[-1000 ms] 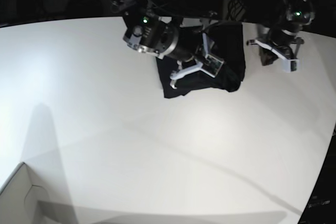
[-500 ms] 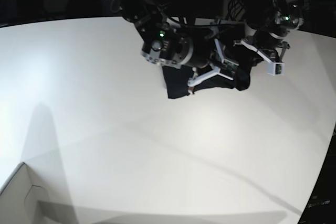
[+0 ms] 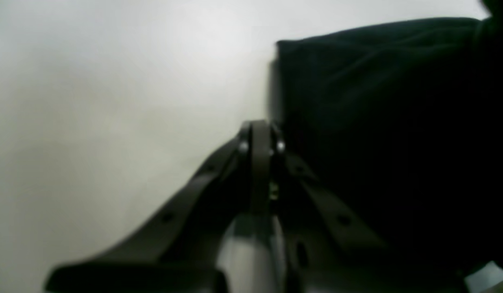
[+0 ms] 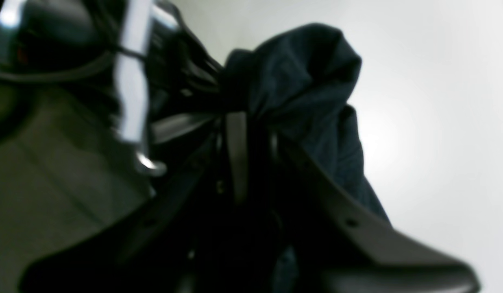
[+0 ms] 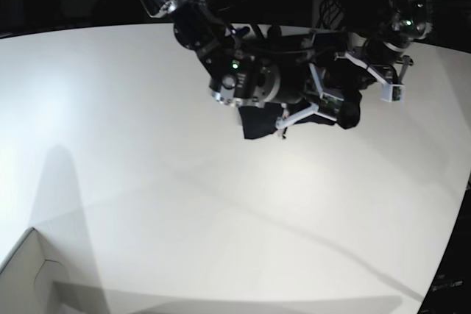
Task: Layout the t-shirt on the table in an organized manner, then fold the t-shirt properly
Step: 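Lift the shirt end with the right gripper and fold it over the body, then lay the folded end down and open the right gripper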
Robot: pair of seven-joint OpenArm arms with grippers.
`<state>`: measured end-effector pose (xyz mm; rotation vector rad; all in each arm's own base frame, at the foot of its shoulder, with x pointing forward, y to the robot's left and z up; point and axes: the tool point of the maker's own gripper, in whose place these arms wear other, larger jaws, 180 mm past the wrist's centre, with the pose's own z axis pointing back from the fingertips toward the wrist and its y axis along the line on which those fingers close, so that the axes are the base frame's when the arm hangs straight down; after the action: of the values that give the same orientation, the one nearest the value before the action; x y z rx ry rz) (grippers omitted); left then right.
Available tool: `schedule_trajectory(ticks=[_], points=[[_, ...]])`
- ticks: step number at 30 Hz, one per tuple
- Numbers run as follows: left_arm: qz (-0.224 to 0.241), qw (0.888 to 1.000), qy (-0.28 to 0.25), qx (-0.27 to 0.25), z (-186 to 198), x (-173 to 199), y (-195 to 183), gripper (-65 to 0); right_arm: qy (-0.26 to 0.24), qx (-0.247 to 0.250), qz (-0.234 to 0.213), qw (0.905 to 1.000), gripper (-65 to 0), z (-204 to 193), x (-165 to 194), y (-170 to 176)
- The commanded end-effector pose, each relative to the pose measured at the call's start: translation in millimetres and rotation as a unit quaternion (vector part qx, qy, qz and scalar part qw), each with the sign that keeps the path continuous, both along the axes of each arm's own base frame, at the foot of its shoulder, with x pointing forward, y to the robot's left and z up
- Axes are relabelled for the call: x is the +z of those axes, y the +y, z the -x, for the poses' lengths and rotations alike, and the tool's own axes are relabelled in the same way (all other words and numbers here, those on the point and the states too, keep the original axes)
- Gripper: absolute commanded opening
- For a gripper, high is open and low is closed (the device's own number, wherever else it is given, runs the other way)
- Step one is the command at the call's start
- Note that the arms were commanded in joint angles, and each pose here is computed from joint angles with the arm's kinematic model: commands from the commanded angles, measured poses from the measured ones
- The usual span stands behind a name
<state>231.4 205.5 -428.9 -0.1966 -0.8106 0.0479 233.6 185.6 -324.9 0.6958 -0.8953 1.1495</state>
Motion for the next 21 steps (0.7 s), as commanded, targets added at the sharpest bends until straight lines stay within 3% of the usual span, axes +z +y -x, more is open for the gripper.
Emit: schedule_trajectory(ticks=[1, 5, 11, 16, 21], points=[[-0.006, 1.000, -0.004, -0.001, -1.2, 3.7, 2.2, -64.9, -0.009, 0.006, -0.043, 0.9990, -50.0, -1.4, 23.8, 11.9], [-0.006, 1.000, -0.003, -0.002, -0.6, 3.5, 2.7, -64.9, 0.001, 0.008, -0.062, 0.9981, -42.2, 0.9, 29.5, 14.3], [-0.007, 1.000, 0.001, -0.001, 2.7, 2.0, 3.7, -64.9, -0.020, -0.001, -0.075, 0.9970, -41.0, -4.7, 46.5, 10.1], [-0.032, 0.999, -0.010, 0.025, 10.4, 16.3, 33.9, -64.9, -0.014, -0.076, -0.090, 0.9929, -41.0, -27.0, 49.7, -25.5], [-0.067, 0.995, -0.026, 0.072, 18.4, 36.3, 78.4, -64.9, 0.029, -0.139, -0.084, 0.9863, -44.4, -30.1, 22.5, -57.7]])
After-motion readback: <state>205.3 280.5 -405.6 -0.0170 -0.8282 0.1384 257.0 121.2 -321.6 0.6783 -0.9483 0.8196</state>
